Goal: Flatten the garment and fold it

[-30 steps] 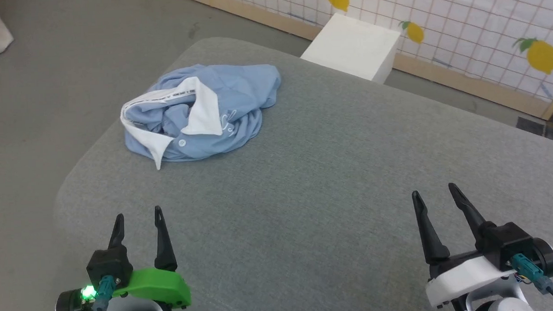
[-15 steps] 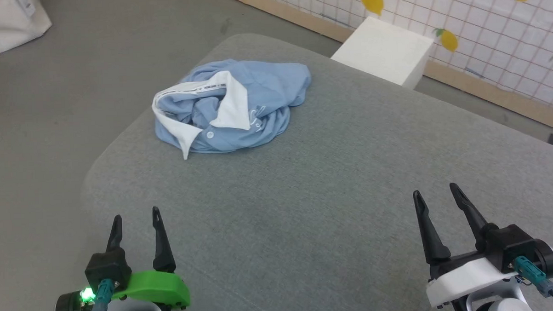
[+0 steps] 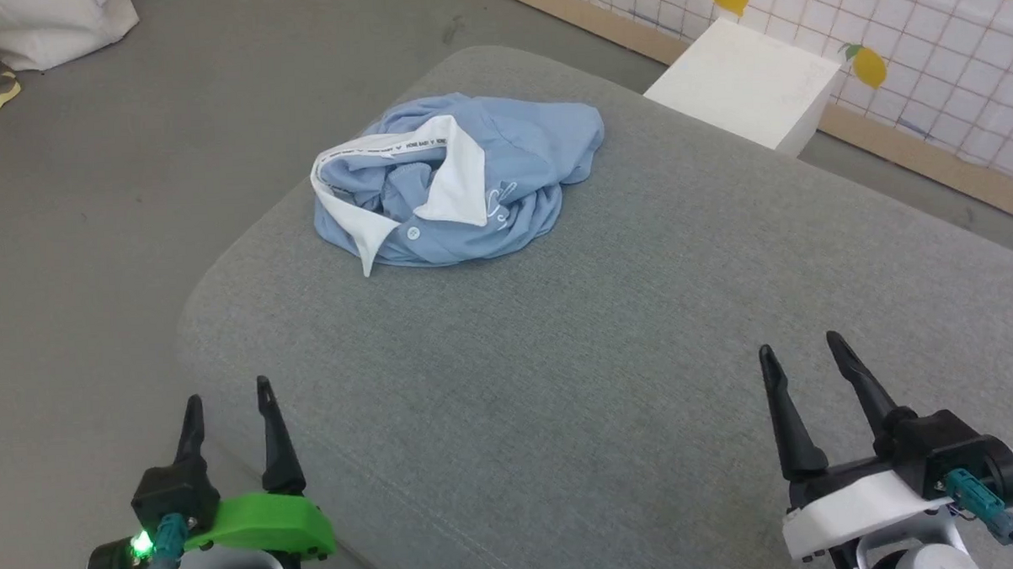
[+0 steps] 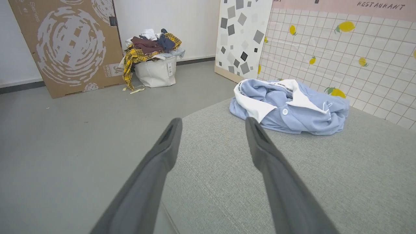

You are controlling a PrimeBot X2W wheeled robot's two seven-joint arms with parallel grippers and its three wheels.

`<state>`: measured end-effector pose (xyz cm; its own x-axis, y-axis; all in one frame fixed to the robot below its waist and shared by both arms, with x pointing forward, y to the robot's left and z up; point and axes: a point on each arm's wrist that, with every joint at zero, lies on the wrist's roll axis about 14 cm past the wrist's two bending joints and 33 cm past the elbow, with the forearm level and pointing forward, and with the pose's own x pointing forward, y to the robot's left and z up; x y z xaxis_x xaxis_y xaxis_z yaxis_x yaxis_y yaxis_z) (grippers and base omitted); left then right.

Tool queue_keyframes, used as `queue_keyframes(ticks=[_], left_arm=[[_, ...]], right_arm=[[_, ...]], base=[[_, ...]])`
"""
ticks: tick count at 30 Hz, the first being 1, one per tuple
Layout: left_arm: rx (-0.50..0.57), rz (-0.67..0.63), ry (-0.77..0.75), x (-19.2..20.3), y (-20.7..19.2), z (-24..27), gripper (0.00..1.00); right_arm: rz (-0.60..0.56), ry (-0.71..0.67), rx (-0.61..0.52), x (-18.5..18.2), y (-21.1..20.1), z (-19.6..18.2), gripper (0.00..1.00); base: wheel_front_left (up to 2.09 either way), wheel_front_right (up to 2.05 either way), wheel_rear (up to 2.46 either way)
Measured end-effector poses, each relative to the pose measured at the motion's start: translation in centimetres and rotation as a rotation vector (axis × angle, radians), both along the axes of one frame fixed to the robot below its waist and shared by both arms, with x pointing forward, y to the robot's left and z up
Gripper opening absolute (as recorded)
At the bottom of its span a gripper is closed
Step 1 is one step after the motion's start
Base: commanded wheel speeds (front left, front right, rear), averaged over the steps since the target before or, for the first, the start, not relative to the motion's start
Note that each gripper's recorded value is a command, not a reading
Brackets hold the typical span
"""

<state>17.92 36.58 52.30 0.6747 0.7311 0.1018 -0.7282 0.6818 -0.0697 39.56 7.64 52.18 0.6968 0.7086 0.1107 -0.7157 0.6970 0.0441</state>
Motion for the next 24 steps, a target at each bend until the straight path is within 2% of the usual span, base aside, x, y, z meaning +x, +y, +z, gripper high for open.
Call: queue_keyframes(ticks=[3,4,8,13,18,24], left_arm=[[-0.017,-0.041,-0.019,1.6,0.1,0.3,1.00],[0.006,-0.089,-0.062,4.8,0.8,2.3,1.00],[0.035,-0.158,-0.088,10.1,2.7,5.5,1.00],[0.001,-0.226,-0.004,16.2,5.3,6.4,1.00],[-0.142,-0.303,0.159,22.0,6.2,2.7,1.00],[-0.447,-0.375,0.315,26.7,4.0,-5.3,1.00]], right_arm=[[-0.010,0.007,0.004,0.4,-0.3,-0.1,1.00],[-0.009,-0.011,0.004,1.3,0.1,0.4,1.00],[-0.025,-0.028,0.014,3.0,0.1,0.7,1.00],[-0.082,0.005,0.026,5.2,-1.5,-0.9,1.00],[-0.175,0.047,0.034,7.3,-4.7,-3.3,1.00],[-0.290,0.127,0.028,8.5,-9.1,-7.1,1.00]], base=[[0.00,0.00,0.00],[0.00,0.00,0.00],[0.00,0.00,0.00],[0.00,0.00,0.00],[0.00,0.00,0.00],[0.00,0.00,0.00]])
